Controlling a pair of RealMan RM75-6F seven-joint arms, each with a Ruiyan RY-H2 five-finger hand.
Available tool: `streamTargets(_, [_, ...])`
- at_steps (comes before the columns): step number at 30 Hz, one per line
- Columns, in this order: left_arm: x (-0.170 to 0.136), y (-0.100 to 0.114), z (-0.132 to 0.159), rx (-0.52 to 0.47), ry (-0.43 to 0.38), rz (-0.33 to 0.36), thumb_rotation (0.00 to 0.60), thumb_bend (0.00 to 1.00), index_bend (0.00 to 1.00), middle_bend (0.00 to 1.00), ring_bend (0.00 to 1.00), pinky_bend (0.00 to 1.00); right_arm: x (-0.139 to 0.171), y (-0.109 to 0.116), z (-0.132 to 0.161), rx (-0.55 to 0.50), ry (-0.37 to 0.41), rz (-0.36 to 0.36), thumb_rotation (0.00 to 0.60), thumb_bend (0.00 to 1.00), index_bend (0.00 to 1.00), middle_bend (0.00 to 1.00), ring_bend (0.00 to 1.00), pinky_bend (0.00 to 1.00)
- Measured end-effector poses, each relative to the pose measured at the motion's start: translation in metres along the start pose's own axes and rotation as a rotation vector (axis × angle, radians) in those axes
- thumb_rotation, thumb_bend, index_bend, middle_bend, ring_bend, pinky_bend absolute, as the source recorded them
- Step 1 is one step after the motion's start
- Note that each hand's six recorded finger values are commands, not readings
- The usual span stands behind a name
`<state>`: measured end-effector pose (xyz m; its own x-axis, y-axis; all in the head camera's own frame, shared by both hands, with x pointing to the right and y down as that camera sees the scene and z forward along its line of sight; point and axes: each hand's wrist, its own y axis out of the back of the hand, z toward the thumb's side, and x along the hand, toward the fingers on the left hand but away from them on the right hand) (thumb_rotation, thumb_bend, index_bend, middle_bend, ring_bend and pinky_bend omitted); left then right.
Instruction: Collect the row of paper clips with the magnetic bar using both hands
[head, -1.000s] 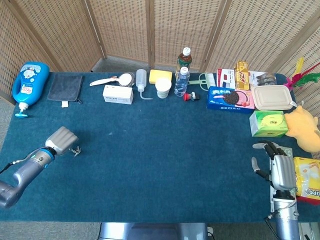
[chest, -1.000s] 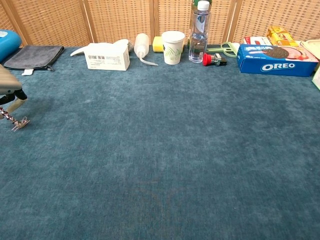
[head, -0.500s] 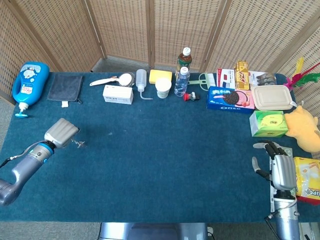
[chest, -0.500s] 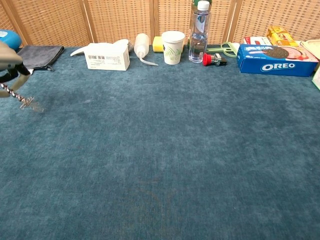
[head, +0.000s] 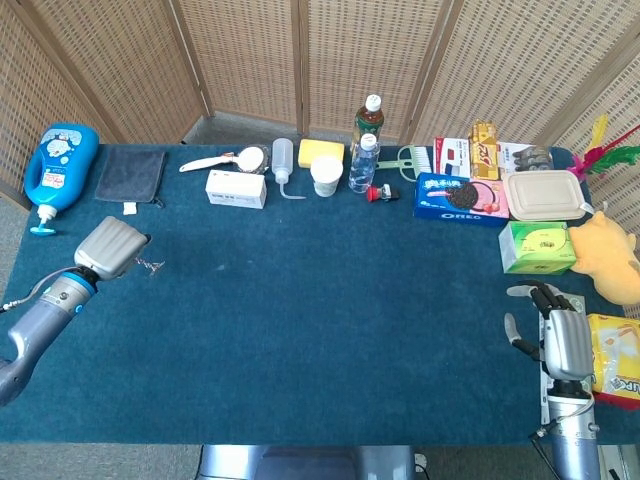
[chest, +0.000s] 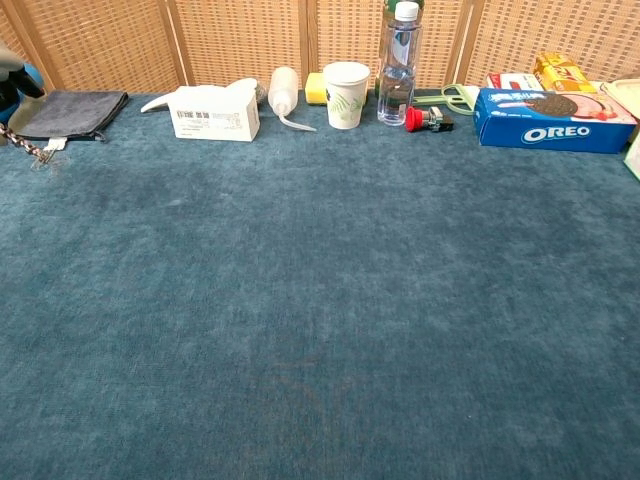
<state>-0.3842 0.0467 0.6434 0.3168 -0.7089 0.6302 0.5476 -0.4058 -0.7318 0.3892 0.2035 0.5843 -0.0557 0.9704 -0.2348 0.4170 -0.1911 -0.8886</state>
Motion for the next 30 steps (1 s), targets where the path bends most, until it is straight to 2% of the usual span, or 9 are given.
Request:
streamTargets(9, [0.012,0.003,-0.012,-0.006,0.042,0.003,0.6,0.66,0.67,0.75,0.8,0.75,0.0,0.0,-0.001,-0.003,-0.001,0.006,0.6,0.42,0.39,0.35,0.29,0.42])
streamTargets(19, [0.031,-0.002,0.009,-0.018,0.015,-0.016,0.6,0.65,0.66,0.75,0.79,0.75,0.001,0.002,-0.006,-0.008,-0.017,0.005,0.6,0.42,0.39,0.35,0.29,0.42])
streamTargets(21, [0.033,-0.006,0.013,-0.029,0.01,-0.029,0.6,0.63,0.61,0.74,0.78,0.75,0.001,0.003,-0.007,-0.01,-0.021,0.006,0.6,0.43,0.39,0.35,0.29,0.42])
streamTargets(25, [0.035,-0.011,0.016,-0.042,0.007,-0.052,0.6,0.52,0.42,0.62,0.67,0.72,0.0,0.003,-0.007,-0.012,-0.021,0.007,0.6,0.42,0.39,0.35,0.29,0.42])
streamTargets(30, [0.035,-0.014,0.018,-0.049,0.005,-0.08,0.6,0.44,0.22,0.47,0.51,0.57,0.0,0.004,-0.006,-0.011,-0.02,0.001,0.6,0.42,0.39,0.35,0.29,0.42])
